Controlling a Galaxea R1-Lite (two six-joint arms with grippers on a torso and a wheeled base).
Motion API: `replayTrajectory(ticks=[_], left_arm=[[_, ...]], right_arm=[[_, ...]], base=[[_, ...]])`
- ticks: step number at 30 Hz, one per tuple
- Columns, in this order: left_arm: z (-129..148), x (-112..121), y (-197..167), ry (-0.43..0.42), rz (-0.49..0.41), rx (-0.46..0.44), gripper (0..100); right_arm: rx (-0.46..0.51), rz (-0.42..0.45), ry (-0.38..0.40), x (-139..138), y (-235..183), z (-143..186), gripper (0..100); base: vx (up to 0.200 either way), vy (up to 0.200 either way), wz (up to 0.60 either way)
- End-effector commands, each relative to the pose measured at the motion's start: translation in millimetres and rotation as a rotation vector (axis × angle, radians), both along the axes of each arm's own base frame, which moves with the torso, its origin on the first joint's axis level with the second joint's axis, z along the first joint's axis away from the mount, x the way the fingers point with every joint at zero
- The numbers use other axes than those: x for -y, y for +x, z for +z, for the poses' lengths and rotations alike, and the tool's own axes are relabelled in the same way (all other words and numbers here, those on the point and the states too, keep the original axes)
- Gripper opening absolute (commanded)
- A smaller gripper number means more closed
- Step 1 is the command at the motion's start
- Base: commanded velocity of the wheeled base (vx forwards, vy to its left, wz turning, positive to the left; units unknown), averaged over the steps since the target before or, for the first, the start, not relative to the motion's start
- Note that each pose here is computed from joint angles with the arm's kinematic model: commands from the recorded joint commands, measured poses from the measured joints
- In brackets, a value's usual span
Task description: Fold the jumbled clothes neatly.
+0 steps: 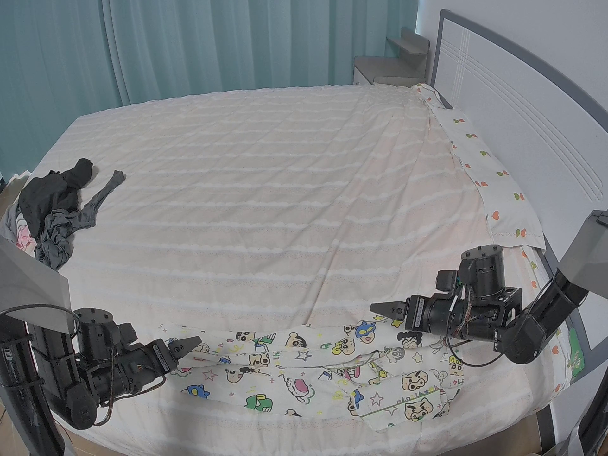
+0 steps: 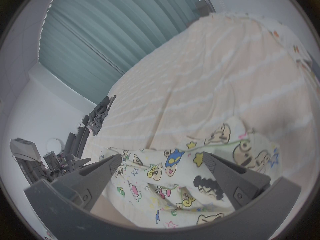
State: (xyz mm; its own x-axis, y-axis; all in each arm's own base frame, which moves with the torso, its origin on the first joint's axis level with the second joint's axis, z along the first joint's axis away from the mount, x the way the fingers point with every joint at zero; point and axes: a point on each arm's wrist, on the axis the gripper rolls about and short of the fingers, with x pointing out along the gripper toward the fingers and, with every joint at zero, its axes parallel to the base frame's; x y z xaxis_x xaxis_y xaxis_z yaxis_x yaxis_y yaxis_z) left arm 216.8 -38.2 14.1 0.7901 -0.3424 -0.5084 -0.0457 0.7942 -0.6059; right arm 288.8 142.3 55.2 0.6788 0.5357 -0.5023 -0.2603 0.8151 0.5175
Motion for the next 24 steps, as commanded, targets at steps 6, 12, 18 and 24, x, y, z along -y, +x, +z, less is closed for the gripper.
replayTrajectory(ticks=[6,12,18,24], left_arm=[[-2.3,0.3,-2.6,0.002,-0.005,-0.016,100],[-3.0,0.3,-2.5,0.002,-0.005,-0.019,100],[-3.6,0.3,-2.5,0.004,-0.003,-0.022,100],[-4.0,0.3,-2.5,0.004,-0.003,-0.024,100]], right_arm=[[-0.199,-0.007,-0.005,-2.8,6.8,-57.7,100],[-0.204,-0.050,0.000,9.4,14.3,-59.8,100],[-0.244,-0.058,0.015,20.6,17.9,-68.7,100],[-0.253,-0.054,0.013,21.2,16.0,-69.9,100]], base=[[0.000,0.000,0.00],[0.000,0.000,0.00],[0.000,0.000,0.00],[0.000,0.000,0.00]])
